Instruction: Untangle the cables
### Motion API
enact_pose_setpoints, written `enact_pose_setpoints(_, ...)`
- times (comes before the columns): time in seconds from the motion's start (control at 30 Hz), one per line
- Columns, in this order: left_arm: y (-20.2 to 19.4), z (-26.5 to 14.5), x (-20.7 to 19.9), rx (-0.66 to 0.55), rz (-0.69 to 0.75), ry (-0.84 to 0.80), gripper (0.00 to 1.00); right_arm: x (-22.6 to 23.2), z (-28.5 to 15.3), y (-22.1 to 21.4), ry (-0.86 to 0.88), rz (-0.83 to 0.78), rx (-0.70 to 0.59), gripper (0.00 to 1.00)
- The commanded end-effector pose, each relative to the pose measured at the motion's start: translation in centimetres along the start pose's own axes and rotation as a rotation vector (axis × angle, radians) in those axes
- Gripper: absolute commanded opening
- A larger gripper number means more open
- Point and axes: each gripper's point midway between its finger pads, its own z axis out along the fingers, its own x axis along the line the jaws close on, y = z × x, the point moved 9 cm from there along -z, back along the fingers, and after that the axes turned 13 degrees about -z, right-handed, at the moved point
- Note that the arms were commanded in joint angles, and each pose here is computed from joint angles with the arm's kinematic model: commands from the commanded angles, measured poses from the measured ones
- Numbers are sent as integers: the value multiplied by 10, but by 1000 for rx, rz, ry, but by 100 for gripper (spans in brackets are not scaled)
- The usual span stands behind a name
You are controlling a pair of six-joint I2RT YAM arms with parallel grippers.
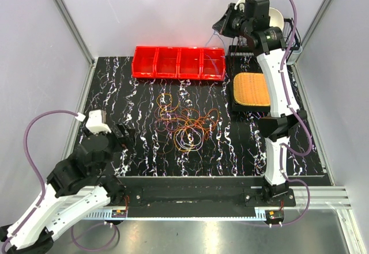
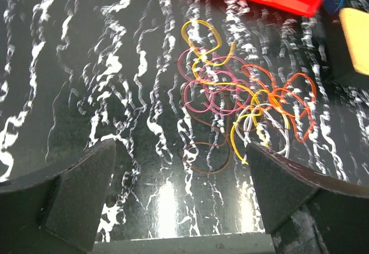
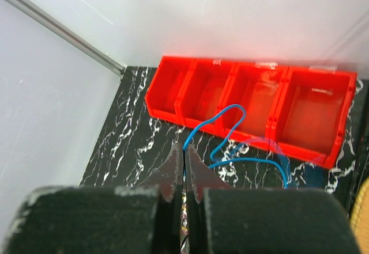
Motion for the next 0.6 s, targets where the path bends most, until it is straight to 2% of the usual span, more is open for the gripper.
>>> enact_pose_setpoints(0.0, -2, 9, 9, -82, -124, 165, 99, 5, -2, 19, 25, -55, -110, 0)
enact_pose_setpoints(0.13, -6, 11, -12, 43, -60, 13, 99, 5, 8, 18, 47, -42, -122, 0)
enact_pose_setpoints(0.2, -4, 10, -19, 63, -40, -41, 99, 4, 12, 18, 49, -37, -129, 0)
enact_pose_setpoints(0.33, 7, -6, -37, 108, 21, -269, 99, 2, 18, 21, 51, -52, -164, 0)
enact_pose_setpoints(0.4, 12, -13, -35, 84, 0, -284, 99, 2, 19, 23, 54, -61, -179, 0)
enact_pose_setpoints(0.57, 15, -13, -18, 62, 1, -95, 99, -1, 23, 31, 37, -98, -233, 0)
